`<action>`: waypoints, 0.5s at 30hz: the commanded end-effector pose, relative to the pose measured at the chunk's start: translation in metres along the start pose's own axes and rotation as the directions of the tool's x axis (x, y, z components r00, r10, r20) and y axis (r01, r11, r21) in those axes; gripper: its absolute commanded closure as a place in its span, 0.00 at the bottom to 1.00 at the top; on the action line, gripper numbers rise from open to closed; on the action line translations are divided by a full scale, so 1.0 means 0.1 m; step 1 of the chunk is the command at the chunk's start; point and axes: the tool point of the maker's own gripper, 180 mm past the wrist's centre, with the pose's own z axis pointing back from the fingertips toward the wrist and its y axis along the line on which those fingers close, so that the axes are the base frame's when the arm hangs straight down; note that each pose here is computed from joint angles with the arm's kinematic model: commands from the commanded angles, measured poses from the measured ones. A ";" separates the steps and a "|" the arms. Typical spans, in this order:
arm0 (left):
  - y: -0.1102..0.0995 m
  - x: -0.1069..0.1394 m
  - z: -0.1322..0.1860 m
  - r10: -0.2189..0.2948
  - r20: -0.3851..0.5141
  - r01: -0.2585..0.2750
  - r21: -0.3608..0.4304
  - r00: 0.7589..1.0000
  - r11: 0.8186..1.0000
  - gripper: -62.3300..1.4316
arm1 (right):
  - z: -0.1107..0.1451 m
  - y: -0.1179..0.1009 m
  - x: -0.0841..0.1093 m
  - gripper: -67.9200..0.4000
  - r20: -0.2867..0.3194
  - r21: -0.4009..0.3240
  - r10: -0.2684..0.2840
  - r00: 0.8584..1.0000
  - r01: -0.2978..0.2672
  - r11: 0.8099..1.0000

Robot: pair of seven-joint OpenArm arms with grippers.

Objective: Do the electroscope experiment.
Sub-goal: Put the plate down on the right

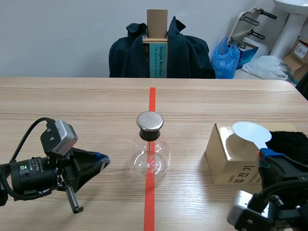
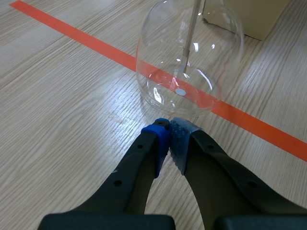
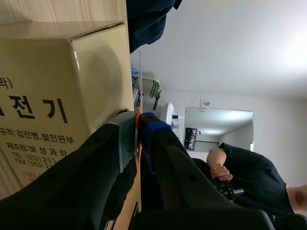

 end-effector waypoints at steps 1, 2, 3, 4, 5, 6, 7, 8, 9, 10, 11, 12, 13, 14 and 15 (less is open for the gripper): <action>0.02 0.13 -0.02 -0.003 0.043 0.003 0.005 0.999 1.000 0.93 | -0.04 -0.03 -0.03 0.98 -0.002 -0.013 0.003 1.000 -0.003 1.000; 0.02 0.13 -0.02 -0.002 0.044 0.002 0.005 0.999 1.000 0.93 | -0.04 0.01 -0.03 0.98 -0.004 0.004 0.000 1.000 0.000 1.000; 0.02 0.13 -0.02 -0.002 0.045 0.002 0.005 0.999 1.000 0.93 | -0.04 0.06 -0.04 0.98 -0.005 0.025 -0.004 1.000 0.004 1.000; 0.02 0.13 -0.02 -0.002 0.047 0.002 0.005 0.999 1.000 0.93 | -0.04 0.11 -0.04 0.98 -0.003 0.043 -0.006 1.000 0.006 0.999; 0.02 0.13 -0.02 -0.002 0.046 0.002 0.005 0.999 1.000 0.93 | -0.04 0.14 -0.04 0.98 -0.002 0.053 -0.008 1.000 0.008 0.999; 0.02 0.13 -0.02 -0.002 0.047 0.002 0.005 0.999 1.000 0.93 | -0.03 0.17 -0.05 0.98 -0.003 0.067 -0.010 1.000 0.011 0.998; 0.02 0.13 -0.02 -0.003 0.047 0.002 0.005 0.999 1.000 0.93 | -0.03 0.19 -0.04 0.98 0.001 0.073 -0.011 1.000 0.011 0.997; 0.02 0.14 -0.02 -0.003 0.049 0.002 0.005 0.999 1.000 0.93 | -0.03 0.22 -0.05 0.98 0.001 0.078 -0.012 1.000 0.012 0.997; 0.02 0.14 -0.01 -0.004 0.050 0.003 0.005 0.999 1.000 0.93 | -0.03 0.24 -0.04 0.98 0.008 0.083 -0.013 1.000 0.012 0.996; 0.00 0.13 0.01 -0.003 0.046 0.003 -0.002 0.999 1.000 0.93 | -0.03 0.25 -0.03 0.98 0.017 0.085 -0.017 1.000 0.015 0.996; -0.01 0.14 0.04 -0.005 0.048 0.005 -0.007 0.999 1.000 0.93 | -0.03 0.25 -0.02 0.98 0.020 0.085 -0.028 0.999 0.026 0.996; -0.03 0.16 0.08 -0.010 0.048 0.011 -0.014 0.999 1.000 0.93 | -0.03 0.25 -0.02 0.98 0.021 0.084 -0.040 0.999 0.038 0.996; -0.07 0.19 0.13 -0.018 0.055 0.019 -0.020 0.998 1.000 0.93 | -0.03 0.25 -0.02 0.98 0.019 0.081 -0.051 0.999 0.049 0.996; -0.11 0.22 0.19 -0.030 0.059 0.031 -0.029 0.998 0.999 0.93 | -0.03 0.24 -0.03 0.95 0.014 0.077 -0.062 0.998 0.060 0.995; -0.17 0.26 0.27 -0.039 0.064 0.042 -0.041 0.997 0.998 0.93 | -0.03 0.23 -0.04 0.91 0.007 0.074 -0.073 0.997 0.072 0.995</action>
